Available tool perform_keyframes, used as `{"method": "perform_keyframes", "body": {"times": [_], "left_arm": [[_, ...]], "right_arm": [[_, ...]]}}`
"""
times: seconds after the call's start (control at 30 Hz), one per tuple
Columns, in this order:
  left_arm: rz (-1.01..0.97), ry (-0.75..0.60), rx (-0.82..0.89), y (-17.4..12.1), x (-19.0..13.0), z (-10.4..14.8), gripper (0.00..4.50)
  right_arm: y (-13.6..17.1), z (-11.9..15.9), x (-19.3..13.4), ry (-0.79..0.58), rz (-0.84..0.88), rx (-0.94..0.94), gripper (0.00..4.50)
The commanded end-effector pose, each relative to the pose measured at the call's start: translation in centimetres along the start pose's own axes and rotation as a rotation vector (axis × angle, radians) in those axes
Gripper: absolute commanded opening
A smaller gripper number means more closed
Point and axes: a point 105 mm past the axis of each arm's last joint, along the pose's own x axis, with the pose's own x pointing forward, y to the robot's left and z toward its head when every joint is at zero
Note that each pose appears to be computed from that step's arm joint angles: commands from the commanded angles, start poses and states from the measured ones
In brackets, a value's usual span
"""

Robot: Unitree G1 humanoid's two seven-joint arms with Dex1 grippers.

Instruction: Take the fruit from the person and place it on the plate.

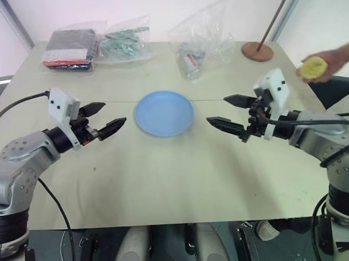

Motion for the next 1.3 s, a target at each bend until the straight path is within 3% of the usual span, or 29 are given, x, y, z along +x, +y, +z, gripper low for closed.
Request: {"method": "perform_keyframes", "body": {"times": [0.03,0.43,0.67,0.73,0.87,1.0,1.07,1.17,1.3], "left_arm": [[-0.001,-0.033,0.053,-0.1,-0.1,1.3,4.5],[0.01,-0.032,0.056,0.0,0.2,1.0,4.5],[0.008,-0.036,0.058,0.0,0.6,1.0,4.5],[0.01,-0.042,0.06,0.1,0.9,1.1,4.5],[0.014,-0.052,0.064,0.1,1.2,1.2,4.5],[0.047,-0.074,0.077,0.5,1.3,1.7,4.5],[0.086,-0.103,0.085,0.9,1.3,2.4,4.5],[0.097,-0.16,0.097,0.7,1.9,4.1,4.5],[0.1,-0.236,0.118,0.6,3.2,6.8,4.5]], "right_arm": [[0.2,1.2,-0.5,-0.054,-0.015,-0.04,4.49],[-0.8,2.0,0.2,-0.089,-0.077,0.019,4.49],[-2.1,6.8,2.5,-0.263,-0.122,0.186,4.49],[-1.2,8.5,3.8,-0.317,-0.075,0.217,4.49],[-0.1,9.3,5.7,-0.333,-0.047,0.217,4.49],[0.1,8.7,6.9,-0.317,-0.062,0.183,4.49],[-0.2,7.1,7.1,-0.256,-0.108,0.07,4.49],[0.1,4.3,6.6,-0.176,-0.107,-0.006,4.49],[0.5,3.5,5.4,-0.174,-0.079,0.014,4.49]]}}
